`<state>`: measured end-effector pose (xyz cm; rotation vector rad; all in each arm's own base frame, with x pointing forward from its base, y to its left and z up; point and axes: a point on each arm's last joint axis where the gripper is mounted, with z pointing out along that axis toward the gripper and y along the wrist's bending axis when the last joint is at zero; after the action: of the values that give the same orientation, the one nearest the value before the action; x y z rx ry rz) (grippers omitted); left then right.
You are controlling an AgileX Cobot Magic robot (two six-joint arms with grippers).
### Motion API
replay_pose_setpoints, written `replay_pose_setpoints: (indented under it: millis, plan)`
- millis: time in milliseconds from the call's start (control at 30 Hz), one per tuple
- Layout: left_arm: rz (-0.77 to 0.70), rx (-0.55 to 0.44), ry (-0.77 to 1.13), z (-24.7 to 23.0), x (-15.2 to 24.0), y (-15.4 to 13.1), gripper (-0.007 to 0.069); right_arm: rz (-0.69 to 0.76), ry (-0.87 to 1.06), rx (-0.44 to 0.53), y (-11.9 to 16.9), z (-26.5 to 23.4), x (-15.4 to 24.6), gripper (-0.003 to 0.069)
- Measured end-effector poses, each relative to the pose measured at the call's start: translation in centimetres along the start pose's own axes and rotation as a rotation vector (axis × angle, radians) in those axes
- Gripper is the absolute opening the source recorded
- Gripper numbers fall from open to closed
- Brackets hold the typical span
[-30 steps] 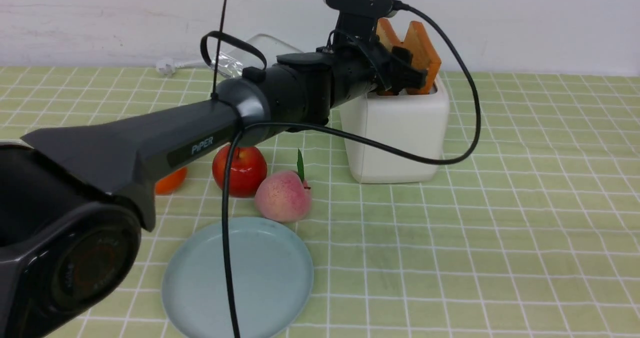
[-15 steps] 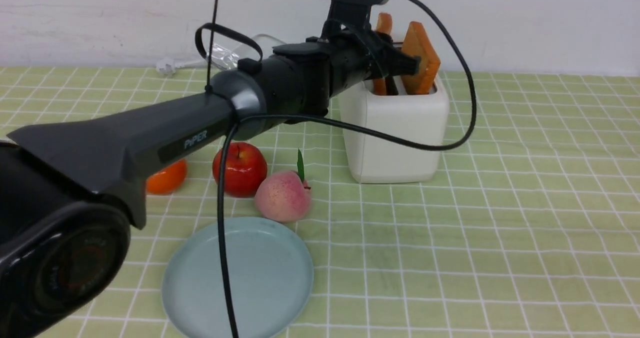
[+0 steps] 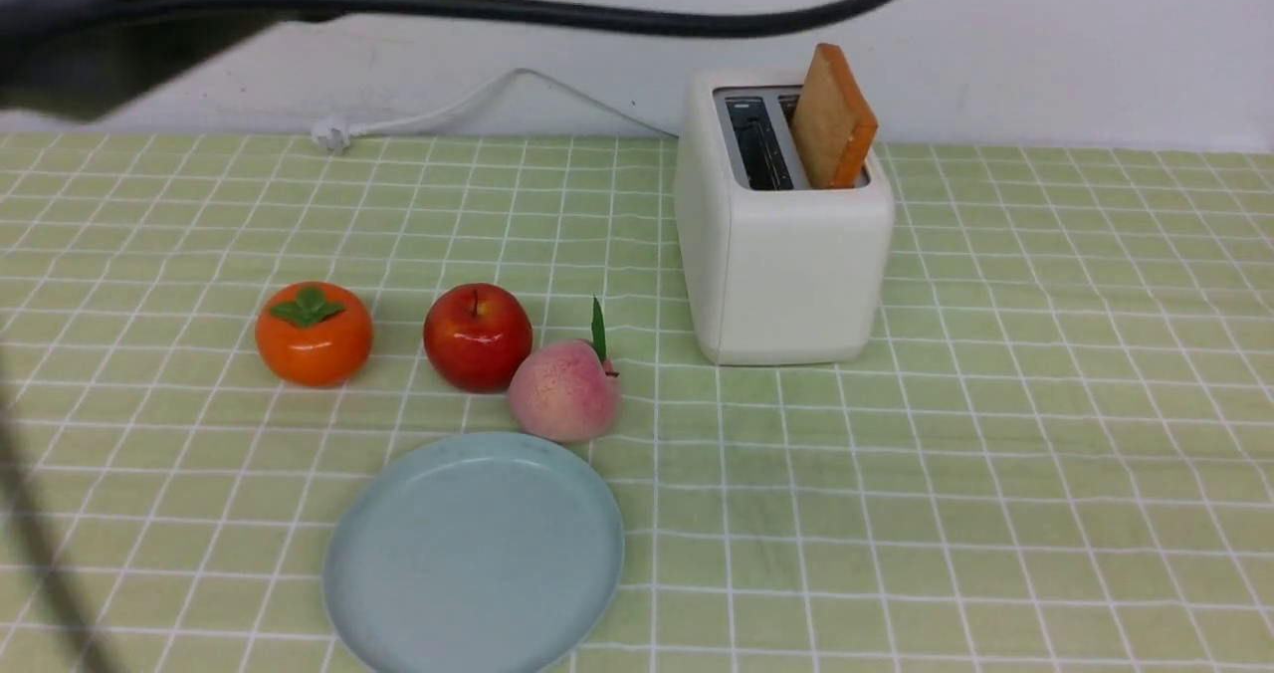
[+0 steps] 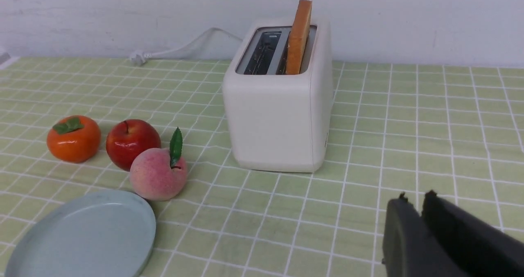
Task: Take toasted bread from bread machine on green coffee tablecloth place on plate.
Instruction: 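Place the slice of bread on the plate with the left gripper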
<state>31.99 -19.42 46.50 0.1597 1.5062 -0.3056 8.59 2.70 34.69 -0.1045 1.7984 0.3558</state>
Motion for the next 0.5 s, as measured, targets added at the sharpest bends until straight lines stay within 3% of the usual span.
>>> replay_pose_setpoints:
  millis: [133,300,467,500]
  plan:
    - [0.01,0.024,0.045,-4.9,0.8,0.7,0.0099,0.002,0.0,-0.001,0.0,0.0,0.0,0.0067]
    - [-0.176,0.068,0.211,-11.8,7.1,2.6,0.0099,0.01,0.001,-0.006,0.1,0.0,0.0,0.0067]
    - [-0.319,0.09,0.415,-15.7,14.3,3.7,0.0099,0.023,0.015,-0.014,0.1,0.0,0.1,0.0067]
    - [-0.323,0.093,0.414,-15.7,14.3,3.6,0.0099,0.023,0.015,-0.015,0.1,0.0,0.1,0.0067]
